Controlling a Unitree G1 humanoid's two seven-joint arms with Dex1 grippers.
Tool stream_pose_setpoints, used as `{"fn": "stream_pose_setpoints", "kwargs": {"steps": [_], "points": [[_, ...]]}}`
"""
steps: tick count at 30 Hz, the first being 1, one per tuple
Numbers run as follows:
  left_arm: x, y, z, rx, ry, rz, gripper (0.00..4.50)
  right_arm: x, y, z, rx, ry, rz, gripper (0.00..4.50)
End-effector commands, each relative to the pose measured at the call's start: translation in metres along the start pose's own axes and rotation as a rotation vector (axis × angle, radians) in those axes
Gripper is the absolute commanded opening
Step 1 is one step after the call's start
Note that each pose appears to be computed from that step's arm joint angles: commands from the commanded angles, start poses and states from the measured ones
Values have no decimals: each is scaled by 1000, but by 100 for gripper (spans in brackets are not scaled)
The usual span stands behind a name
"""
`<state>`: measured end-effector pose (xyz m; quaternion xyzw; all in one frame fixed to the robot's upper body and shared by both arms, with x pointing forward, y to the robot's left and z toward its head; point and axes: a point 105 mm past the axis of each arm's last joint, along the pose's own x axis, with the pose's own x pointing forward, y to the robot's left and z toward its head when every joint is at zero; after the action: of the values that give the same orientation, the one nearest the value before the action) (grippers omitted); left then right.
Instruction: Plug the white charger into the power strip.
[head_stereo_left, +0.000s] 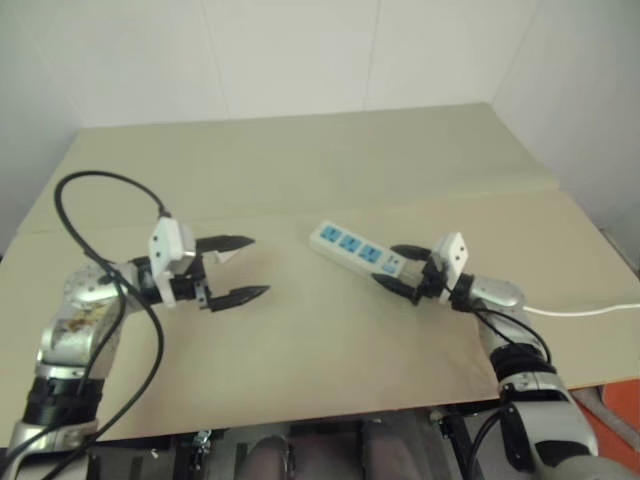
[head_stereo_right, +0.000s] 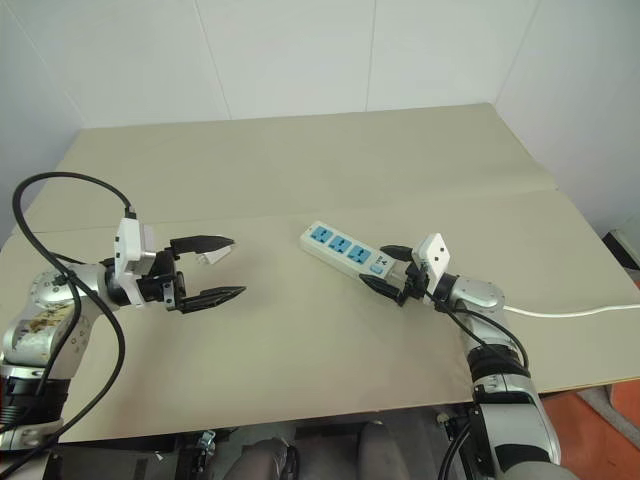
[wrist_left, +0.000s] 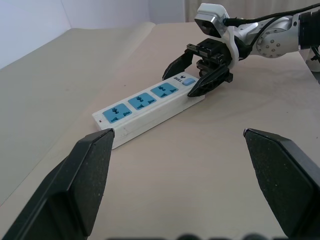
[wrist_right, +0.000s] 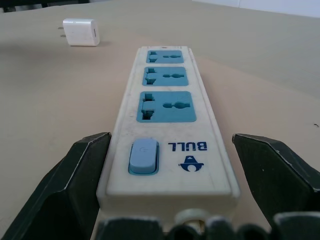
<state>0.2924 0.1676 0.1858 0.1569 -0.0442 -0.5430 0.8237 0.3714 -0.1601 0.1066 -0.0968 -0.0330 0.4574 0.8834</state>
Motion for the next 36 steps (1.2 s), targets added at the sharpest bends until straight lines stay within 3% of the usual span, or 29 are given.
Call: {"fn": "stream_pose_setpoints", "kwargs": {"steps": [1, 5, 14, 22, 31, 36], "points": [[2, 0, 9, 40, -18, -6, 450, -4, -1, -5, 23, 23, 2, 432], [3, 0, 9, 38, -17, -7, 450, -6, 0, -7, 27, 28, 17, 338], [3, 1, 9, 40, -22, -4, 450, -6, 3, -7, 0, 43, 45, 338], [0, 13, 21, 41, -42, 51, 450, -6, 21, 11, -36, 0, 234, 338], [8, 68, 36, -5, 48, 403, 450, 8, 60, 26, -37, -14, 498, 338], [10, 95, 35, 26, 236, 616, 450, 13, 76, 23, -37, 3, 582, 338]]}}
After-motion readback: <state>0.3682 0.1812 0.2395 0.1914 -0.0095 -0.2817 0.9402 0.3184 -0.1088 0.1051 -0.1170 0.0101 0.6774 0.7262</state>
